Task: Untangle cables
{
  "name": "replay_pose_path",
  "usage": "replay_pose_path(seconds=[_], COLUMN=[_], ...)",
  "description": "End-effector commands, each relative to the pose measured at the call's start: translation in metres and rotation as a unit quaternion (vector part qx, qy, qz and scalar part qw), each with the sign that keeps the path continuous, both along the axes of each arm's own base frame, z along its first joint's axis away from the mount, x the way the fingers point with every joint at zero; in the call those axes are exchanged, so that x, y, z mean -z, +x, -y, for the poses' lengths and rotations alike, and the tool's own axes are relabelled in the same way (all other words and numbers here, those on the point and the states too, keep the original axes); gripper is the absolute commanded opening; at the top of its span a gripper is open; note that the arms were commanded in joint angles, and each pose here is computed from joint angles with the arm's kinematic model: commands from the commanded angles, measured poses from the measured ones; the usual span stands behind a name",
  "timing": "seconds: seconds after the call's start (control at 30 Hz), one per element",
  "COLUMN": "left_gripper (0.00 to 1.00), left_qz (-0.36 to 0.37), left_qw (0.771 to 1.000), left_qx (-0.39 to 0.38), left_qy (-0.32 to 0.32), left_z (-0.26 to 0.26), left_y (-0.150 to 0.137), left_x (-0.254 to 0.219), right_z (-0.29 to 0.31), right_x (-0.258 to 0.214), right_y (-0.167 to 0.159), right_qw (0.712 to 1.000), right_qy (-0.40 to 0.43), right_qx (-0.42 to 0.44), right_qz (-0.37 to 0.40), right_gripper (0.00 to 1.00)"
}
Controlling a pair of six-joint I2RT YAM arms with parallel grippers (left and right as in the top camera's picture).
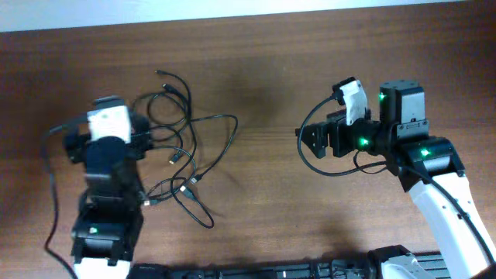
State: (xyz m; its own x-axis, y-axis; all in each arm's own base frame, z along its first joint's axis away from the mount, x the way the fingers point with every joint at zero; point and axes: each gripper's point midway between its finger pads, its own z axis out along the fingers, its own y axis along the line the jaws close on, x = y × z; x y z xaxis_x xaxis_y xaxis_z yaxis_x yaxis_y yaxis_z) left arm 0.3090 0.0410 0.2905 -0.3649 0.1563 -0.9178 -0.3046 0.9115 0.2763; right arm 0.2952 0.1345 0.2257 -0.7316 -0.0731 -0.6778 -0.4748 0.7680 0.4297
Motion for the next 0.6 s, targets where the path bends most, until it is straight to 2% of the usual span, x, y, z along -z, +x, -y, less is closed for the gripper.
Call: replay_pose_path(seconds=[0.0, 0.1, 0.23, 0.37, 0.57], left_gripper=[0.99, 0.99, 0.99, 0.99, 0.99], left_qz=[-0.036, -0.065, -0.110, -0.187, -0.190], left_qw=[0.997, 0.991, 0.985, 0.971, 0.971], left_qx=[0.000, -0.025, -0.037, -0.044, -0.044], left_qy=[-0.072, -0.115, -0.125, -0.140, -0.141], left_z=[-0.022, -0.050, -0.052, -0.046, -0.046], left_y=[-0.007, -0.020, -0.034, -0.058, -0.059], left_x=[0.026, 0.045, 0.065, 0.095, 0.096], right_z=[-0.017, -0.041, -0.132, -0.212, -0.261], right_x=[-0.018, -0.004, 0.023, 0.054, 0.087], right_y=[-0.006, 0.001, -0.013, -0.074, -0.129], right_qw=[0.998, 0.995, 0.981, 0.952, 0.924], right_qy=[0.046, 0.069, 0.086, 0.077, 0.058], right_qx=[-0.046, -0.062, -0.167, -0.282, -0.363], right_qz=[0.016, -0.025, -0.053, -0.090, -0.103], right_gripper=[0.99, 0.99, 0.99, 0.99, 0.99])
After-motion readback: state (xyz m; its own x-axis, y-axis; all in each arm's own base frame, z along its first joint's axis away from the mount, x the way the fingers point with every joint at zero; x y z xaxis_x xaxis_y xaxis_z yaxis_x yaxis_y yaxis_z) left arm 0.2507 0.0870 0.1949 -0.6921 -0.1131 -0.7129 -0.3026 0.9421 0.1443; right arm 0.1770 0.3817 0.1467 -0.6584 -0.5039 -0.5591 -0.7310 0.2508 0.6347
